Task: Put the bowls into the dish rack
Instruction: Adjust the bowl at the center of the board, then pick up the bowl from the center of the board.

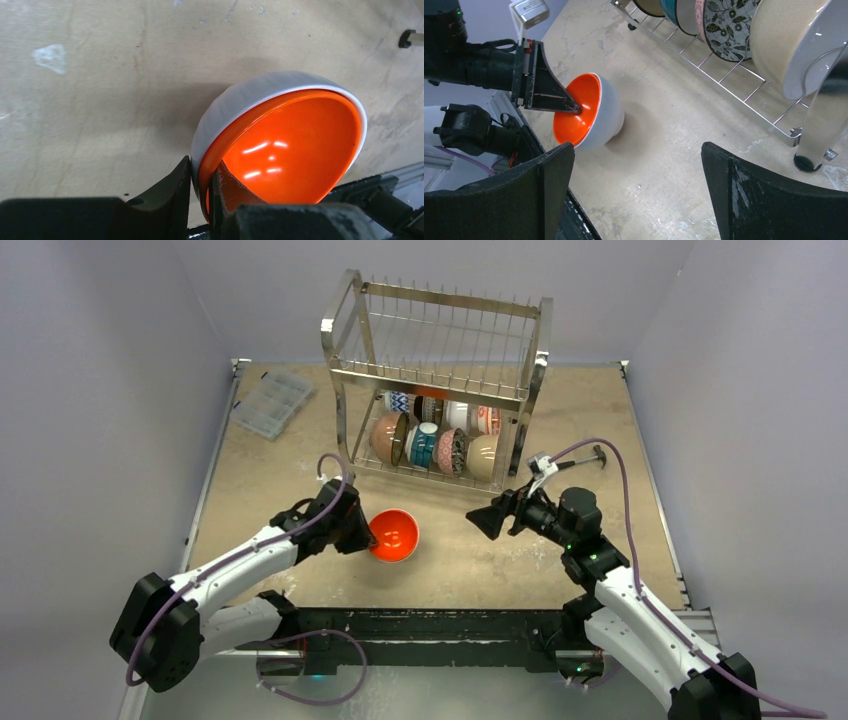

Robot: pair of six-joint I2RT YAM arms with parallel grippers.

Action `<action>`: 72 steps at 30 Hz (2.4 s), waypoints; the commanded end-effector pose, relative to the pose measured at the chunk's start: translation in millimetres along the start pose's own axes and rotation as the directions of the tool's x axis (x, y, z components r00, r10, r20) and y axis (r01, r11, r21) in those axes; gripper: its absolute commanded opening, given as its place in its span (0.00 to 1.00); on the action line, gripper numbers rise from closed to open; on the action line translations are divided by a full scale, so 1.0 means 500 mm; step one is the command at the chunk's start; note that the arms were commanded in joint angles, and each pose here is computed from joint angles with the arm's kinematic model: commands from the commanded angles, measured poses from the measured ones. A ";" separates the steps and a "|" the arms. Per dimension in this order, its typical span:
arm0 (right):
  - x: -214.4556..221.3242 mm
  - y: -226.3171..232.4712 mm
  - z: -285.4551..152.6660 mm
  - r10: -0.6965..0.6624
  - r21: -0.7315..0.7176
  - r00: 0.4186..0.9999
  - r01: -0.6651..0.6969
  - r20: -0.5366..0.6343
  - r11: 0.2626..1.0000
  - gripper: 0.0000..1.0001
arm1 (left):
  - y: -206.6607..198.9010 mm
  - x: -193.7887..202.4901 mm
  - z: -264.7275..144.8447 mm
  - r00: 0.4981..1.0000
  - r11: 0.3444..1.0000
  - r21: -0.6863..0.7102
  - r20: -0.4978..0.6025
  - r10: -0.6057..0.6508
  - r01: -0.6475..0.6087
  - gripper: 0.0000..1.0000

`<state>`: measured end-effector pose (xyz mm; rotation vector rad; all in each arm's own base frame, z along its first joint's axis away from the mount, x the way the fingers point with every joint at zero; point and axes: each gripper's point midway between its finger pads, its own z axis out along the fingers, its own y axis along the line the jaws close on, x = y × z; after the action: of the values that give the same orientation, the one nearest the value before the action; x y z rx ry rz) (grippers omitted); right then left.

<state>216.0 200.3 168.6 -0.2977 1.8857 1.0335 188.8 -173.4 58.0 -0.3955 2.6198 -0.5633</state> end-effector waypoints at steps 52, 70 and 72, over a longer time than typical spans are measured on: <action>0.011 0.029 0.009 -0.022 -0.105 0.999 0.019 -0.026 0.994 0.99 | -0.229 0.032 0.012 0.811 0.791 -0.298 0.082 0.579 -0.534 0.29; 0.012 0.030 0.007 -0.024 -0.108 0.999 0.021 -0.026 0.994 0.99 | -0.222 0.026 0.011 0.787 0.762 -0.372 0.117 0.605 -0.530 0.33; 0.012 0.031 0.005 -0.026 -0.108 0.999 0.023 -0.026 0.994 0.99 | -0.221 0.031 0.022 0.785 0.755 -0.376 0.105 0.611 -0.537 0.32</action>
<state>208.1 210.9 162.7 -0.3618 1.8949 1.1122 195.4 -272.7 97.4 0.2769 2.4306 0.1120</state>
